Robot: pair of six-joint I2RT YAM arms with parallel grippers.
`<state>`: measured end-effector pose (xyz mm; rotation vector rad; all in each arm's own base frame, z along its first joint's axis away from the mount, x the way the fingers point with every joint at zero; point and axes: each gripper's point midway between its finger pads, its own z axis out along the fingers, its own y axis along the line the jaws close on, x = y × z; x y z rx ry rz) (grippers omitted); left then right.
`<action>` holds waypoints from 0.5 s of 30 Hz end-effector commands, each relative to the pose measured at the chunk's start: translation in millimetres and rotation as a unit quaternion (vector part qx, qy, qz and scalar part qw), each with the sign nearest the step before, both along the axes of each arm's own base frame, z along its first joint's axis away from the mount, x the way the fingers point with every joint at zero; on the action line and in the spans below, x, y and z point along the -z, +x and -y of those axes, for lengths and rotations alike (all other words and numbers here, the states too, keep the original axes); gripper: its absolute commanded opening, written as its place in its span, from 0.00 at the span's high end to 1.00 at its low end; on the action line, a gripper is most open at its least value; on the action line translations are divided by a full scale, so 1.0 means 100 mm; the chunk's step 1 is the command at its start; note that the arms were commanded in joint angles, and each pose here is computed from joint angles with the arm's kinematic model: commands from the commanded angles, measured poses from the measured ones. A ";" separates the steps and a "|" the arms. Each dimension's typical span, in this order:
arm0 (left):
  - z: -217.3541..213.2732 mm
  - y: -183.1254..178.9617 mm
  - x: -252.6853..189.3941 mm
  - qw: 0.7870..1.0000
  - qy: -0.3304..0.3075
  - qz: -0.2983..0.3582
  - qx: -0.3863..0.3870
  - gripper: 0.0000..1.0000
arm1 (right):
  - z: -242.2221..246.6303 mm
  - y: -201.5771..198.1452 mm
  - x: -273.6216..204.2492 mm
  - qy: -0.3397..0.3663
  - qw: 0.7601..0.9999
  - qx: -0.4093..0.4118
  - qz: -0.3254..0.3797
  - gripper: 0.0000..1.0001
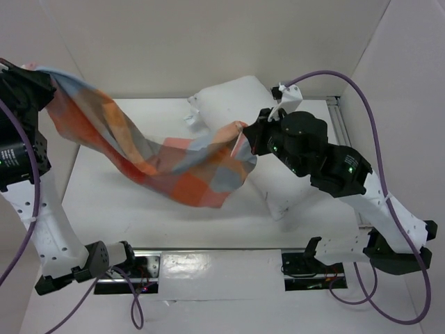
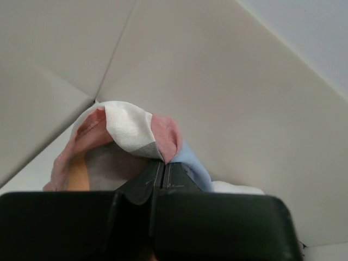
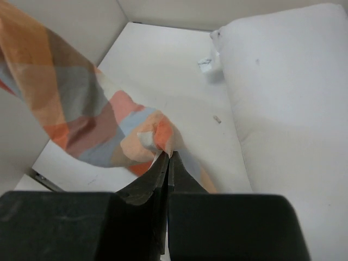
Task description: Put the pillow into the pillowcase
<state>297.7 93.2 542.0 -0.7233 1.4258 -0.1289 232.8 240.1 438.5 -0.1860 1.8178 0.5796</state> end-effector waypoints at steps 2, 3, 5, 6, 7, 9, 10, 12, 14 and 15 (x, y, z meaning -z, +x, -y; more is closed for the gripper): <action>-0.12 0.17 0.13 0.999 0.018 -0.043 -0.004 1.00 | 0.24 0.10 -0.02 -0.032 0.998 0.059 0.008 1.00; -0.19 0.40 0.32 0.997 0.011 -0.071 0.004 1.00 | 0.31 0.20 0.00 -0.050 0.995 0.086 0.016 1.00; -0.27 0.68 0.72 0.992 -0.010 -0.123 0.013 1.00 | 0.25 0.50 0.18 -0.081 0.990 0.113 0.016 1.00; -0.36 0.95 1.06 0.986 -0.021 -0.163 0.020 1.00 | 0.31 0.68 0.25 -0.108 0.986 0.128 0.025 1.00; -0.39 1.09 1.32 0.980 -0.031 -0.194 0.019 1.00 | 0.18 0.92 0.36 -0.115 0.985 0.129 0.027 1.00; -0.56 1.30 1.63 0.973 -0.030 -0.230 -0.009 1.00 | 0.41 1.46 0.57 -0.123 0.981 0.147 0.007 1.00; -0.62 1.46 1.98 0.962 -0.036 -0.270 -0.017 1.00 | 0.20 1.71 0.91 -0.121 0.989 0.082 -0.027 1.00; -0.71 1.56 2.23 0.951 -0.029 -0.305 -0.039 0.84 | 0.30 2.15 0.97 -0.106 0.991 0.078 -0.030 1.00; -0.59 1.70 2.44 0.943 -0.017 -0.332 -0.016 0.22 | 0.15 2.44 1.29 -0.142 0.984 0.069 -0.081 0.64; -0.52 1.72 2.44 0.942 -0.009 -0.335 -0.006 0.10 | 0.15 2.51 1.35 -0.158 0.981 0.073 -0.089 0.43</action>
